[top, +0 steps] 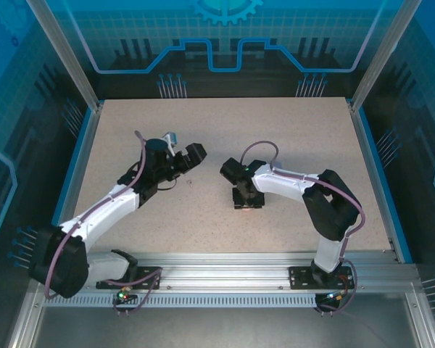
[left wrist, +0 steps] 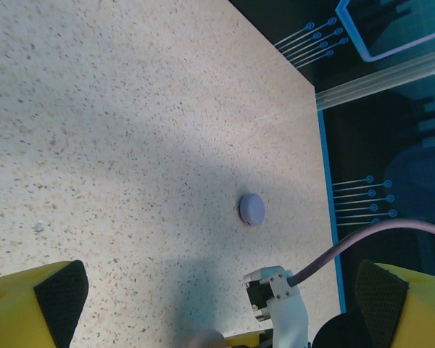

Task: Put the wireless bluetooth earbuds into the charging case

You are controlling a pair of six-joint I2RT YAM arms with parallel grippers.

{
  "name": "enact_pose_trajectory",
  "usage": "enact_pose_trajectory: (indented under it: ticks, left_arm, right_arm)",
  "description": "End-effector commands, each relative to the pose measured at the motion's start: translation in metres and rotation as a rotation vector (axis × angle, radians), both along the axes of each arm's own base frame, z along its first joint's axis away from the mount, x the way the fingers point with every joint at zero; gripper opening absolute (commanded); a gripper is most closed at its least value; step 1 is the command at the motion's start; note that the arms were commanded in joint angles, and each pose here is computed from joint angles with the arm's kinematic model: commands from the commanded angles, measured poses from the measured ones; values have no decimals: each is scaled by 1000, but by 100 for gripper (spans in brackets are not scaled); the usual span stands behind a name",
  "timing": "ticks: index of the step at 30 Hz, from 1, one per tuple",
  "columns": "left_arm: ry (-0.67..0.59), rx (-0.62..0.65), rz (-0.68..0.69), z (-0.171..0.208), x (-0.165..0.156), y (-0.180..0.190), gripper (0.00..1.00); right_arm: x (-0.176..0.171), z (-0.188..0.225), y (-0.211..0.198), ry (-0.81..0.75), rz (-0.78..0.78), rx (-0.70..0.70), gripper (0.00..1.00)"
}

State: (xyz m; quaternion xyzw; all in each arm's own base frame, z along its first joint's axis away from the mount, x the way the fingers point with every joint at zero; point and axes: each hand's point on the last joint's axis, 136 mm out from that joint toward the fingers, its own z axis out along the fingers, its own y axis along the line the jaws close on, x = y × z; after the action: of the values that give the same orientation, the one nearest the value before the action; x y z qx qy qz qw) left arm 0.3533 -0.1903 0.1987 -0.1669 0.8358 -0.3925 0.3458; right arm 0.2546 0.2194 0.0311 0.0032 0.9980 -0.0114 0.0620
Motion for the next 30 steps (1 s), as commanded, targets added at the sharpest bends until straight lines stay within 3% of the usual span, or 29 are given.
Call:
enact_pose_trajectory:
  ticks: [1, 7, 18, 30]
  left_arm:
    - [-67, 11, 11, 22, 13, -13, 99]
    - [-42, 38, -11, 10, 16, -30, 99]
    - [-50, 20, -13, 9, 15, -34, 99]
    - [-66, 27, -13, 9, 12, -32, 99]
  right_arm:
    - [5, 3, 4, -18, 35, 29, 41]
    - [3, -8, 3, 16, 11, 1, 53]
    - [1, -15, -2, 38, -33, -30, 63]
    - [-1, -20, -8, 51, -132, -60, 64]
